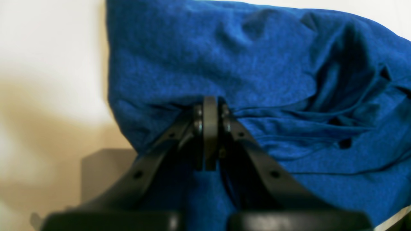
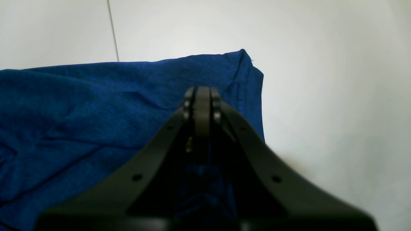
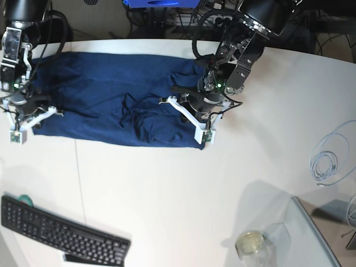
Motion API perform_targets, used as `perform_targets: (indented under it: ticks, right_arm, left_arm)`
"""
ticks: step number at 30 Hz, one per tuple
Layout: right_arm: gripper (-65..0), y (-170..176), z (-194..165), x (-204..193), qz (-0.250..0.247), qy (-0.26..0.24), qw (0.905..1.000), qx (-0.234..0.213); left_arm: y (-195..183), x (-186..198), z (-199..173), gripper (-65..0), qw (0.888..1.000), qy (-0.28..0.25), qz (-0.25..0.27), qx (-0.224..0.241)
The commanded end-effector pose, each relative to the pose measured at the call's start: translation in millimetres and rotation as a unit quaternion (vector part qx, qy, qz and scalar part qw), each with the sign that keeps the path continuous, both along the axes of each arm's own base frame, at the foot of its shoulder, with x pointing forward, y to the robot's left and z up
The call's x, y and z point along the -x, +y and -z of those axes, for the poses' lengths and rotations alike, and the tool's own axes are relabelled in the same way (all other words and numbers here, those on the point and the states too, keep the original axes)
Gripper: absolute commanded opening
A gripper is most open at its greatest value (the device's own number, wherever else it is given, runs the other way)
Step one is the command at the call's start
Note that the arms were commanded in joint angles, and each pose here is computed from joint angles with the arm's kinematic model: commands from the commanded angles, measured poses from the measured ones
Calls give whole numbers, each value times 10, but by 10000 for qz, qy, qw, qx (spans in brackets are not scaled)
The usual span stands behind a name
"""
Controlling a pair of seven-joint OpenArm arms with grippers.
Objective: Layout the t-shirt on the table in an organized manner, then fold the t-shirt properly
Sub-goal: 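Drag the folded end further across the shirt with the left gripper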
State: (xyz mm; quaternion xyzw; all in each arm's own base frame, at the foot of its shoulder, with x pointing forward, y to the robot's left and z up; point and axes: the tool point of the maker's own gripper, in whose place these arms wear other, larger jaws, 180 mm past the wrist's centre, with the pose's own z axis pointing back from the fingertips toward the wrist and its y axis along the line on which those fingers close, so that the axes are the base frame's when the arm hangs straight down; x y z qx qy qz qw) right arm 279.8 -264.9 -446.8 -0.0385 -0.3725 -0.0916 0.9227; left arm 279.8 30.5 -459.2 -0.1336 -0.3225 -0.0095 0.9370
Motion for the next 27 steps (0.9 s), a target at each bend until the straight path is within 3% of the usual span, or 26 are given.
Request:
perform_targets:
  ticks: [1,5,18,23,27]
  right_arm:
    - [-650,-62,-158,-126,-11,-282,9995,106]
    - [-650,-63,-160,-128,-11,-289,9995,107]
    - [-650,-67,-161,-127,-1,-293,9995,101]
    - [-650,-67,-161,-127,-1,-293,9995,101]
    - [-650,-66,-159,-125,-1,-286,9995,100]
  left_arm:
    - [-68,-65,-101,-650,9998,-192,55,81]
    - [-284,65,-65,-650,9990,-124,415,94]
    - [-527,333,22,-650,9981,141,510,327]
    - [-904,566,-1,-650,9923,149,1174,359]
    - [-945,576,-17,-650,9907,125,1302,365]
